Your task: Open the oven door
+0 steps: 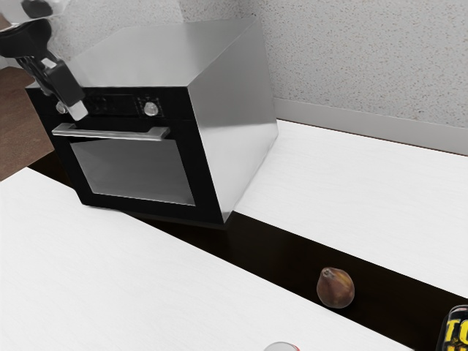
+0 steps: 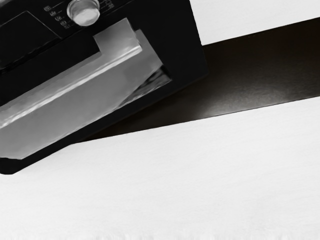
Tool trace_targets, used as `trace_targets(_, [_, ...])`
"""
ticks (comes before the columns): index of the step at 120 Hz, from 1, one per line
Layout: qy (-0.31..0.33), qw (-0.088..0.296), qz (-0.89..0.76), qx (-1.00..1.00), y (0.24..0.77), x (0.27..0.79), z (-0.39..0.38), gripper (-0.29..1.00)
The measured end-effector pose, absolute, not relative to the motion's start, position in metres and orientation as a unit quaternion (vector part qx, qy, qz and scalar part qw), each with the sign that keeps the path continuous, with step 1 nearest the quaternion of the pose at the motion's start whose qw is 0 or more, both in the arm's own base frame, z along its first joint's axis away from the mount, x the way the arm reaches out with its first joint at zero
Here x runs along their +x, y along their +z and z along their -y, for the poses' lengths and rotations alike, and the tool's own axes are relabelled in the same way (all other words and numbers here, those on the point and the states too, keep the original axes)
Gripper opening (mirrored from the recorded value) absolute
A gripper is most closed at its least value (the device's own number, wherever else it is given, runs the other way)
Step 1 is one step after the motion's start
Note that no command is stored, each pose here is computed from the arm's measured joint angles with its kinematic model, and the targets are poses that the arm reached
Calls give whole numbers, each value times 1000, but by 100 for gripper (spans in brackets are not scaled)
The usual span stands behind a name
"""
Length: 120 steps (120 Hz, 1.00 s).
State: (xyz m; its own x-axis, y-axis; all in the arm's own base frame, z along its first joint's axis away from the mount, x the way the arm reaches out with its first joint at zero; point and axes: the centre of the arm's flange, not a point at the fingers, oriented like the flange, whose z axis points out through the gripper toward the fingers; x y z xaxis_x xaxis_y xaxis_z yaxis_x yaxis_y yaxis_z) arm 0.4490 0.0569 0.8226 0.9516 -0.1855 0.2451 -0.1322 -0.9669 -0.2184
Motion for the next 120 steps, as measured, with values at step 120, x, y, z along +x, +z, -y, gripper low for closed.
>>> trace_targets(120, [-194,154,-527,-813,659,451,-303,70])
